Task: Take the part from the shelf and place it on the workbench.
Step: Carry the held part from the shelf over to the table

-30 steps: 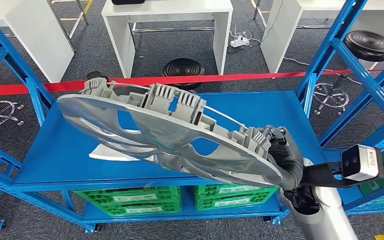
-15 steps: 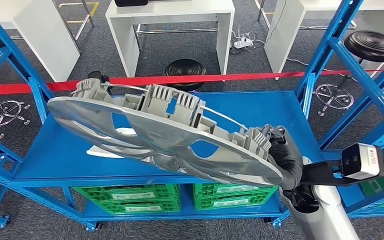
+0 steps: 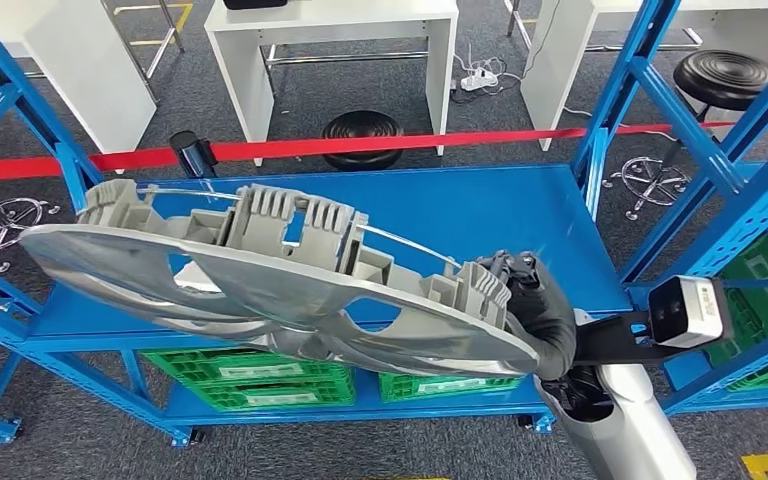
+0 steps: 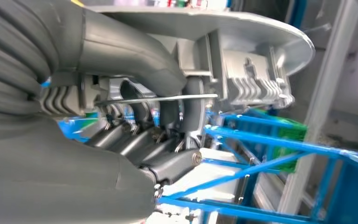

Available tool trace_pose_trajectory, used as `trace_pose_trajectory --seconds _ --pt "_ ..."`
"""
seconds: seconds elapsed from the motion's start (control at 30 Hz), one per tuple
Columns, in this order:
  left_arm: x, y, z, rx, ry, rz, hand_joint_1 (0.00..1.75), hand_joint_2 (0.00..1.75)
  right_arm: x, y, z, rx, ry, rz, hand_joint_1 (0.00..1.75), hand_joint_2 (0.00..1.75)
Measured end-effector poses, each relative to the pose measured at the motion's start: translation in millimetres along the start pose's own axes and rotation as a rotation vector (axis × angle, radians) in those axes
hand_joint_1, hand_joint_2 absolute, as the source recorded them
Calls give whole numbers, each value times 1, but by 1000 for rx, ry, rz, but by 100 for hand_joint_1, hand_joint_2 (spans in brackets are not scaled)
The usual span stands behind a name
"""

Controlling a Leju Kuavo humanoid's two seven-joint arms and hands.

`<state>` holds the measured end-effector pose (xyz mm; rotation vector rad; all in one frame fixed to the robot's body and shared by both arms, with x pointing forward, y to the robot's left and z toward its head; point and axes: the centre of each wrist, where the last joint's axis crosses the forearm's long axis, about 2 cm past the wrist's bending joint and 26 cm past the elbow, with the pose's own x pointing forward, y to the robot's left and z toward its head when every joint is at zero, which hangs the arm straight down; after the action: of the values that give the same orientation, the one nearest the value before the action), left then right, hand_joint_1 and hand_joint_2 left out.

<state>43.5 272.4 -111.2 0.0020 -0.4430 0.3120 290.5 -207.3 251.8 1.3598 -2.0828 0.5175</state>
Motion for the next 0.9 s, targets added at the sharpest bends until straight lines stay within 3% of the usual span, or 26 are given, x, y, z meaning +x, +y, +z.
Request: trace_pose_trajectory --seconds 0.3,0.6,0.9 --pt "-1 0 0 5 1 -2 0 175 -6 2 -2 -7 10 6 175 175" --pt "-5 -1 2 -3 -17 -16 0 175 -19 0 -1 -102 41 202 175 175" --pt "-5 -3 2 -11 -20 -30 0 175 -23 4 -3 -92 71 246 175 175"
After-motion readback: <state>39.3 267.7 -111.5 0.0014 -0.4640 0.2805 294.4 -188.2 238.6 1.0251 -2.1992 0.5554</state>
